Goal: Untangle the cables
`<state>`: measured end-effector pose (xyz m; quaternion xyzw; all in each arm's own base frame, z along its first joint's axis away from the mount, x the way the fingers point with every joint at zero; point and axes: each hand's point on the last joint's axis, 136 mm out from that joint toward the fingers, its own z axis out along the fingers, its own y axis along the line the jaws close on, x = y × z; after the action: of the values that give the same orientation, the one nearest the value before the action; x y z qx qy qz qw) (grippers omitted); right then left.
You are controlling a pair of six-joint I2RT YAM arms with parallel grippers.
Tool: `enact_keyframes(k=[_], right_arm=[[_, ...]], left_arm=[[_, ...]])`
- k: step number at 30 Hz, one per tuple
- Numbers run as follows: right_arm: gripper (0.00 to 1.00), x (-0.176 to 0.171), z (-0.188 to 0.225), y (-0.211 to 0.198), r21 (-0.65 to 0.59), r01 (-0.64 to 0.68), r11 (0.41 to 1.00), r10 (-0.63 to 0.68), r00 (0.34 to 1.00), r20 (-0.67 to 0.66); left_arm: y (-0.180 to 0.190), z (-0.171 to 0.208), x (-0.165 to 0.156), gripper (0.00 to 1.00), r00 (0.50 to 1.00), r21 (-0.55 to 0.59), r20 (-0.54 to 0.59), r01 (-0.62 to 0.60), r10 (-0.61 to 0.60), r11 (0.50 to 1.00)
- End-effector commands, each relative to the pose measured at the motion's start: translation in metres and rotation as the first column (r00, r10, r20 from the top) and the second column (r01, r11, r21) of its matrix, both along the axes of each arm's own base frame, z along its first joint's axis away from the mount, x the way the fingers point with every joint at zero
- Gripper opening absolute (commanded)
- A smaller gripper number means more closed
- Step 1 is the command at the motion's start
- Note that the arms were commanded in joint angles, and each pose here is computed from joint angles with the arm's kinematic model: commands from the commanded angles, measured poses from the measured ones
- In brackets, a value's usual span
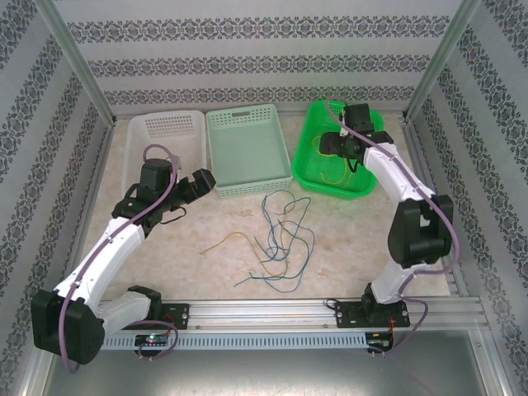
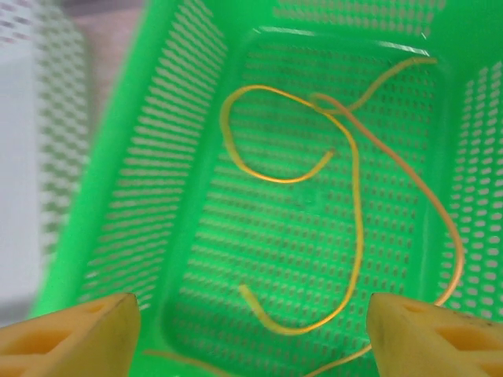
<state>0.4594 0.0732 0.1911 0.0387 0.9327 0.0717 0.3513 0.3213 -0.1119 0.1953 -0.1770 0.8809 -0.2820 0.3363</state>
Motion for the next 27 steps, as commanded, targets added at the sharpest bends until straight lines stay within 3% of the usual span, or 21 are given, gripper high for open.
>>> enact_keyframes(k=[1,8,13,17,27], right_arm=[[0.76,-0.025,0.04,0.026,0.064,-0.074,0.995,0.068,0.993,0.092],[0.76,-0.096,0.006,0.054,0.168,-0.117,0.979,0.114,0.993,0.03],[0.73,-0.155,-0.051,0.068,0.234,-0.085,0.969,0.12,0.983,-0.14],[0.71,-0.196,-0.071,0.078,0.209,-0.097,0.973,0.135,0.975,-0.174],[0.65,-0.251,-0.113,0.088,0.21,-0.063,0.976,0.119,0.956,-0.267]], left_arm=[[-0.008,-0.005,-0.003,1.0,0.998,0.051,-0.023,0.068,-0.067,0.996],[-0.036,-0.019,-0.007,1.0,0.98,0.098,-0.067,0.195,-0.189,0.976],[-0.045,-0.019,-0.003,1.0,0.975,0.097,-0.055,0.221,-0.217,0.97],[-0.051,-0.024,-0.001,1.0,0.97,0.085,-0.061,0.242,-0.237,0.967],[-0.061,-0.035,-0.001,1.0,0.955,0.073,-0.089,0.289,-0.283,0.955]])
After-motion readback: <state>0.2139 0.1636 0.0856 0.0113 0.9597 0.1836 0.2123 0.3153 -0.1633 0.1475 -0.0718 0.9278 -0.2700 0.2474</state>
